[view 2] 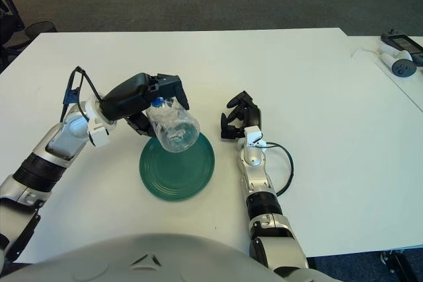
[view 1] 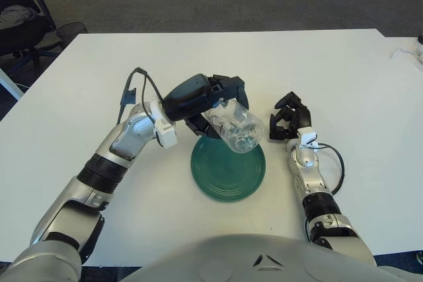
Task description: Put the bottle into the plate.
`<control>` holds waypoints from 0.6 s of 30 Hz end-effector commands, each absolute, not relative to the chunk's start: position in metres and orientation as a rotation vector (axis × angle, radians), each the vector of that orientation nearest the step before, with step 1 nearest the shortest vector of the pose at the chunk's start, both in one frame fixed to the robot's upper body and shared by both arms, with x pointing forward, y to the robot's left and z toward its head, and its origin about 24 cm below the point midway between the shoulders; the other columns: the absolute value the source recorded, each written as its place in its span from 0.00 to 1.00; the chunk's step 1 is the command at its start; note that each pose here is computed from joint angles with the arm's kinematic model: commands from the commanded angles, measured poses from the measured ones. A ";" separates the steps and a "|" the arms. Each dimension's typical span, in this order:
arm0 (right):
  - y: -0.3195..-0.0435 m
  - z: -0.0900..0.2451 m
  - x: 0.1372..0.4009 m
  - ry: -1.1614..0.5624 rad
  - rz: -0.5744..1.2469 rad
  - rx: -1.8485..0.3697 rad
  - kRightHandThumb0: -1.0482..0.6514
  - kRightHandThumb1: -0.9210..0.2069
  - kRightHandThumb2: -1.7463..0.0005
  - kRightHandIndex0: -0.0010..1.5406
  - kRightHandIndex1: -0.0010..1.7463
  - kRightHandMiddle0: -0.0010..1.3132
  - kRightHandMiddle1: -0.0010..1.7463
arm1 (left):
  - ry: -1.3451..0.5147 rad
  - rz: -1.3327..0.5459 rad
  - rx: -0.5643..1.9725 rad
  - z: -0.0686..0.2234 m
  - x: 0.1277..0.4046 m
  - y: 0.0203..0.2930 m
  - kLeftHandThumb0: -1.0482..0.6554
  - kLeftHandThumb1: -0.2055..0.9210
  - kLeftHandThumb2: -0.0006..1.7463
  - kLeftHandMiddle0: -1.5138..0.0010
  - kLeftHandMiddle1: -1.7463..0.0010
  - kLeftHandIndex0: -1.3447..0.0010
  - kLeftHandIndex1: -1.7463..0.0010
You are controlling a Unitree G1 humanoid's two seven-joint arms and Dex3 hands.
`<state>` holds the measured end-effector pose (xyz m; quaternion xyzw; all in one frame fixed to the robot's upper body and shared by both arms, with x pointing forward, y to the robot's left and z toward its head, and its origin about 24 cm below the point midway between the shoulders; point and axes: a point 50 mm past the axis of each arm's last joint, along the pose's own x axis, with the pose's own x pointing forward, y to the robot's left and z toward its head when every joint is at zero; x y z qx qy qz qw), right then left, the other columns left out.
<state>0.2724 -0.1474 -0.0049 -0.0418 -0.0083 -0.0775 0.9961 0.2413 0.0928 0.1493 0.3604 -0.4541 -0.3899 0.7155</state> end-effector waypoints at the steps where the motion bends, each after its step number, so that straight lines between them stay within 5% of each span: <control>1: -0.147 -0.034 0.258 0.153 -0.151 -0.078 0.62 0.76 0.08 0.51 0.99 0.44 1.00 | -1.019 -0.889 0.856 0.135 0.237 0.087 0.34 0.50 0.72 0.23 0.00 0.57 0.00; 18: -0.150 -0.036 0.260 0.164 -0.138 -0.036 0.62 0.77 0.09 0.55 0.94 0.45 1.00 | -1.191 -0.835 1.212 0.117 0.246 0.085 0.32 0.43 0.78 0.17 0.00 0.52 0.00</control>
